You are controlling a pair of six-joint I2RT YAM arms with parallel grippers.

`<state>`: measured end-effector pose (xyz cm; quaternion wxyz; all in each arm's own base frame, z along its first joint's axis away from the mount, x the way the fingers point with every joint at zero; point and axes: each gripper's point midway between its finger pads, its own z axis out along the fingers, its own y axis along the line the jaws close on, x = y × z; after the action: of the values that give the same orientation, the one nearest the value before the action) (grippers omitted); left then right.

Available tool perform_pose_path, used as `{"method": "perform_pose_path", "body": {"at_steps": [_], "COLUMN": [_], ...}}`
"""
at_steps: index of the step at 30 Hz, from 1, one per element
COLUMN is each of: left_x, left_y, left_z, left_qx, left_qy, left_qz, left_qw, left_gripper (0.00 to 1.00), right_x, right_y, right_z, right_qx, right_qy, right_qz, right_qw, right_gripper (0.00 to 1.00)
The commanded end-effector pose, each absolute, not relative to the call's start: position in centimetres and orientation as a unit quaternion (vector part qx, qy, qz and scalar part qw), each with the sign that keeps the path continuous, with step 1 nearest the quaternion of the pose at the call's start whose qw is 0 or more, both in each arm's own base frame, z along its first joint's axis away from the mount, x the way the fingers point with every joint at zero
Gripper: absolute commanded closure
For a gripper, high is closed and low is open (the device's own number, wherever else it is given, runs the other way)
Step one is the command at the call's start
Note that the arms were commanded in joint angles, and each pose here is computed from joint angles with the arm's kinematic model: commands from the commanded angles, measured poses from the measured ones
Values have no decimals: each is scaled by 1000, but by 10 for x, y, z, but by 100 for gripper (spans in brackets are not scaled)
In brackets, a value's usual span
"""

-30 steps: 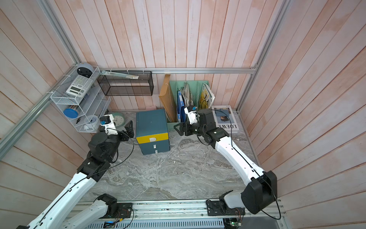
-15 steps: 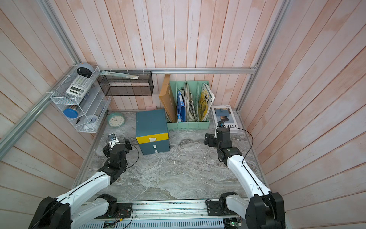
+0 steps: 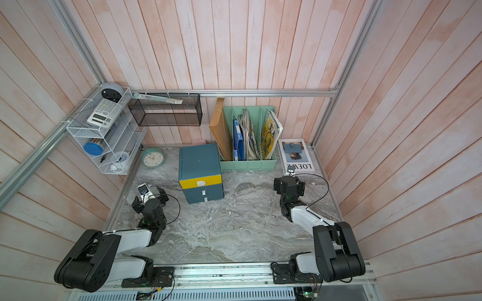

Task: Put the bluetooth earphones in the drawer according to color
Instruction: Reset both arms

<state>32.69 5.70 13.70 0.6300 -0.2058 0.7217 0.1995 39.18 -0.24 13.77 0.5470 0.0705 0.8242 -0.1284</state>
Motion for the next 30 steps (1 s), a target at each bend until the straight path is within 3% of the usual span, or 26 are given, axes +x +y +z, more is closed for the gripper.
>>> {"method": "perform_pose_path", "body": {"at_steps": [1,4,15,30], "left_x": [338,338,359,371], "left_y": [62,83,67,67], "left_z": [153,143,130,119], "left_qx": [-210,-258,-191,-188], "left_qy": [701,686,722,737], "left_qz": [178,165,94,97], "left_qw": [658,660,658,642], "left_gripper": [0,0,0,0], "right_x": [403,399,388,389], "right_y": [-10,-13,-13,-30], "right_z": [160,154,116,98], "right_qx": [67,63,61,95], "right_qy": [794,801,798,797], "right_qz": [-166,-172,-150,-112], "right_qw": [581,570,581,586], "right_gripper": [2,2,2,2]}}
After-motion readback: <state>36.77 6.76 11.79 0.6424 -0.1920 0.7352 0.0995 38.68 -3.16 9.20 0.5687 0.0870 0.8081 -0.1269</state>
